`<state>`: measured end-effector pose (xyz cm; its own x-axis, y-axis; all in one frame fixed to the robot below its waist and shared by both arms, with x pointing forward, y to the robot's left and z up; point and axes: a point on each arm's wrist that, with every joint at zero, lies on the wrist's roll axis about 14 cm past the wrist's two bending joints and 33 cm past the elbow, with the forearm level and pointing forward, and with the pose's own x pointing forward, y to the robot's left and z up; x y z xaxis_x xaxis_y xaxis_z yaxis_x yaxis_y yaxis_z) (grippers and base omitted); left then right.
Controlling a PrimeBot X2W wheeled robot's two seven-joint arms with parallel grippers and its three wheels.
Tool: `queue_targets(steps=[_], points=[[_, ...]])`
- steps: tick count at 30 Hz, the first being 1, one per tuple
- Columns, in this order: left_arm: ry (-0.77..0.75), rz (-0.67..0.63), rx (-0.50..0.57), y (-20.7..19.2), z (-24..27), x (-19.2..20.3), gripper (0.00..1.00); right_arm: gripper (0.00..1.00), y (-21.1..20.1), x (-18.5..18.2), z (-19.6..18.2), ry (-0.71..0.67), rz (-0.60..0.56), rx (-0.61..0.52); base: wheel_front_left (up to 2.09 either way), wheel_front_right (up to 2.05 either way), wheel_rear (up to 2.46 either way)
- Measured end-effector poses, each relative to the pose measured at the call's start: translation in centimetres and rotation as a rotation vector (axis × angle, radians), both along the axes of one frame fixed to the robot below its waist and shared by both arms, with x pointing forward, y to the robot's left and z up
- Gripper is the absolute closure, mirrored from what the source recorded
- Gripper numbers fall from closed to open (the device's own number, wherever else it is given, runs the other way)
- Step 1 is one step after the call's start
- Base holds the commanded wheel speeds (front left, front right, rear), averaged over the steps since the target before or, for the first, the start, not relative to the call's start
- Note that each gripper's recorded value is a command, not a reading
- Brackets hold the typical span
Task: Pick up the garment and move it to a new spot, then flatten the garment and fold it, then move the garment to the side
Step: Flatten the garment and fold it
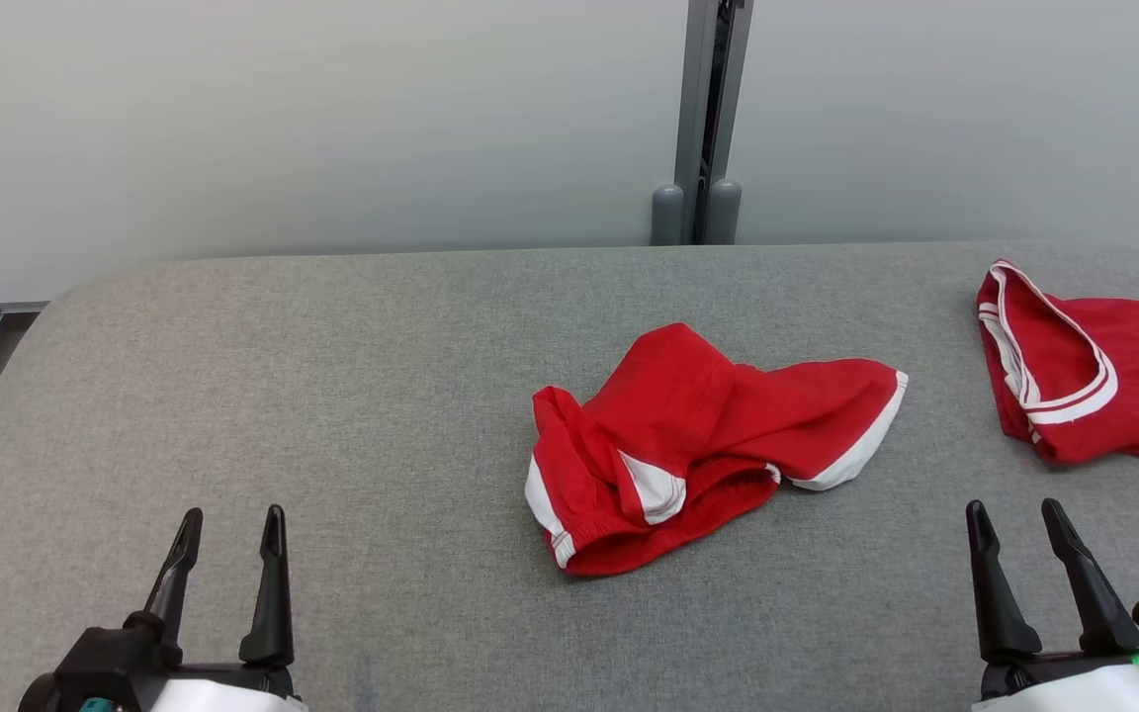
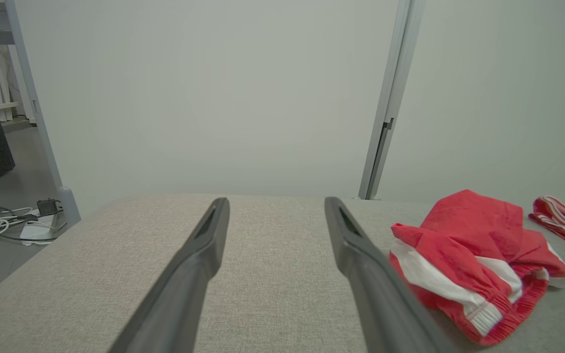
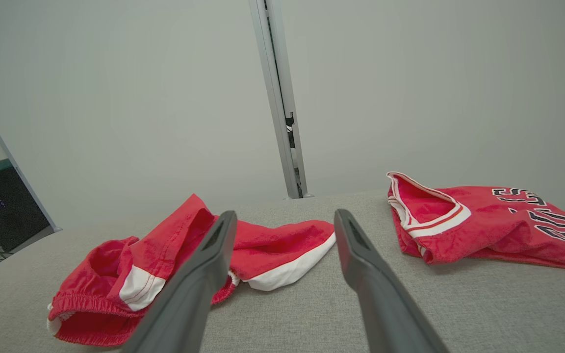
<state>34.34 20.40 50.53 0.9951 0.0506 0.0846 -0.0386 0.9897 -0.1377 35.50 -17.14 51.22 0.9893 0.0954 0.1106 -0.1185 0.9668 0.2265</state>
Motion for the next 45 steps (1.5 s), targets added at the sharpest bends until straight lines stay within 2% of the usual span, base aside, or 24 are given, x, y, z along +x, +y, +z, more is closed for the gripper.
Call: queue_targets(steps=[27,32,39,45], points=[[0.003,-0.001,0.005,-0.3,-0.1,-0.2,0.0,0.0,0.3,0.0,-0.2,0.007,0.009,0.003,0.0,0.0,0.0],[0.006,0.003,0.005,-0.2,-0.2,-0.3,0.0,0.0,2.3,0.6,0.0,0.001,0.078,-0.002,0.0,0.0,0.0],[0.011,0.009,0.002,-0.1,-0.3,-0.3,0.0,0.0,7.5,2.9,-0.1,0.008,0.249,-0.027,0.0,0.0,0.0],[0.01,0.013,-0.007,-0.1,-0.3,0.1,0.0,0.0,11.2,5.4,-1.7,0.069,0.358,-0.052,0.0,0.0,0.0]])
